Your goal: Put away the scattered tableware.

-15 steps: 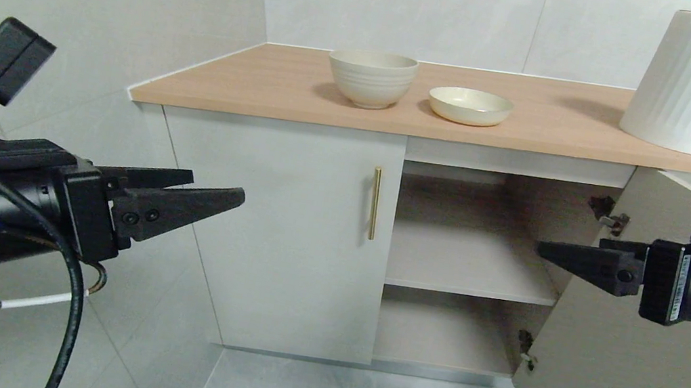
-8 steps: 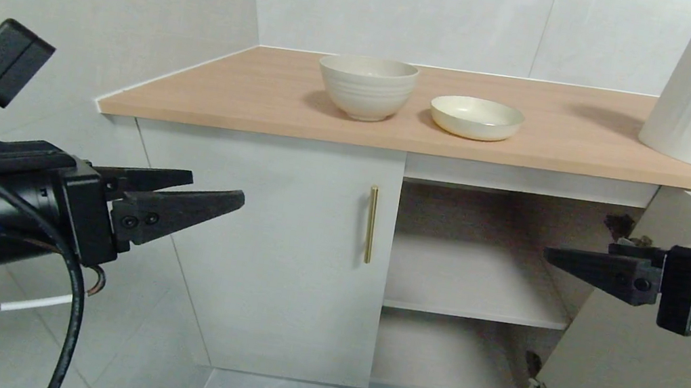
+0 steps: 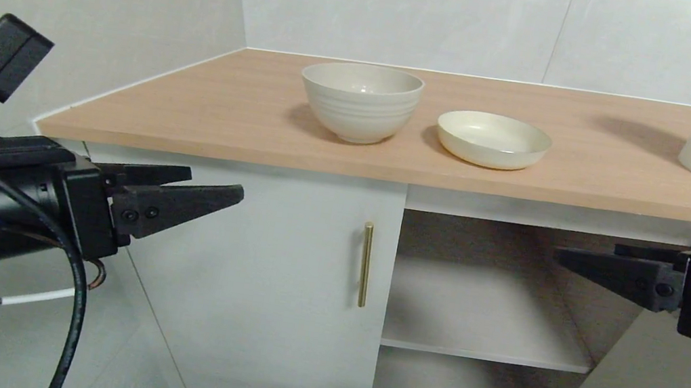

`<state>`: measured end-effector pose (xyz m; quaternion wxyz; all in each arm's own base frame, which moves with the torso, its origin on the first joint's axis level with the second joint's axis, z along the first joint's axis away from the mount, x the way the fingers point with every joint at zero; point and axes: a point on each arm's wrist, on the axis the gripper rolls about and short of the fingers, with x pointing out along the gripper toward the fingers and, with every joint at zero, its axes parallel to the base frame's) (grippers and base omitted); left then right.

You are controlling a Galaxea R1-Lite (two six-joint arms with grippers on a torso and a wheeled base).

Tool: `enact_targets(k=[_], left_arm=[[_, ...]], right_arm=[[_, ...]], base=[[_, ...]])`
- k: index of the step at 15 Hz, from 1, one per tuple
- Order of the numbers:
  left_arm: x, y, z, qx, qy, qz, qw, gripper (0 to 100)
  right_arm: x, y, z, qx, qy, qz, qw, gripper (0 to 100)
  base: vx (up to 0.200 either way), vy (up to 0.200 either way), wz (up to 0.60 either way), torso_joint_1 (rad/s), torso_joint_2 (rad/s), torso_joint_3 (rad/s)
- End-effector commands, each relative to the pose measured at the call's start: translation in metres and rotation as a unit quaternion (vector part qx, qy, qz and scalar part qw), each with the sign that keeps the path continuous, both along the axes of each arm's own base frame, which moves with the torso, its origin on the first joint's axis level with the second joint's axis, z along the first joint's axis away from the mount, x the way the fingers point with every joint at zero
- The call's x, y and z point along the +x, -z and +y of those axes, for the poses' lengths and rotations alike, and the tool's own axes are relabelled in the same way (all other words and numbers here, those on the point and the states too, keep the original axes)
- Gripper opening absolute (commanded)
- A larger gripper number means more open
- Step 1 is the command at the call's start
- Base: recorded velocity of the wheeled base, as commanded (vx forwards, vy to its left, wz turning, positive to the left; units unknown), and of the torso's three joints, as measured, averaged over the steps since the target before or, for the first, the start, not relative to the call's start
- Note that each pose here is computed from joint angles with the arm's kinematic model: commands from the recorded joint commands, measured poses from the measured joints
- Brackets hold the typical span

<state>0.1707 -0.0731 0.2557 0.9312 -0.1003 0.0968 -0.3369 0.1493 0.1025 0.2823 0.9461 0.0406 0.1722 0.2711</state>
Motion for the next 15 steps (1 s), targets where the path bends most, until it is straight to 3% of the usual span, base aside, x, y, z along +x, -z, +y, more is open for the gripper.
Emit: enact_targets(k=[1, 8, 15], left_arm=[[0.000, 0.000, 0.000, -0.001, 0.000, 0.000, 1.0000, 100], [0.005, 0.003, -0.002, 0.002, 0.000, 0.010, 1.0000, 100], [0.013, 0.010, -0.005, 0.008, 0.001, 0.026, 0.9996, 100]], right_arm=[[-0.003, -0.001, -0.002, 0.003, 0.000, -0.005, 1.000, 100], [0.005, 0.002, -0.001, -0.002, 0.008, 0.002, 1.000, 100], [0.009, 0.005, 0.001, -0.006, 0.010, 0.009, 1.000, 100]], base=[[0.000, 0.000, 0.00, 0.000, 0.00, 0.000], [0.000, 0.000, 0.00, 0.005, -0.02, -0.021], [0.000, 0.000, 0.00, 0.109, -0.39, -0.288]])
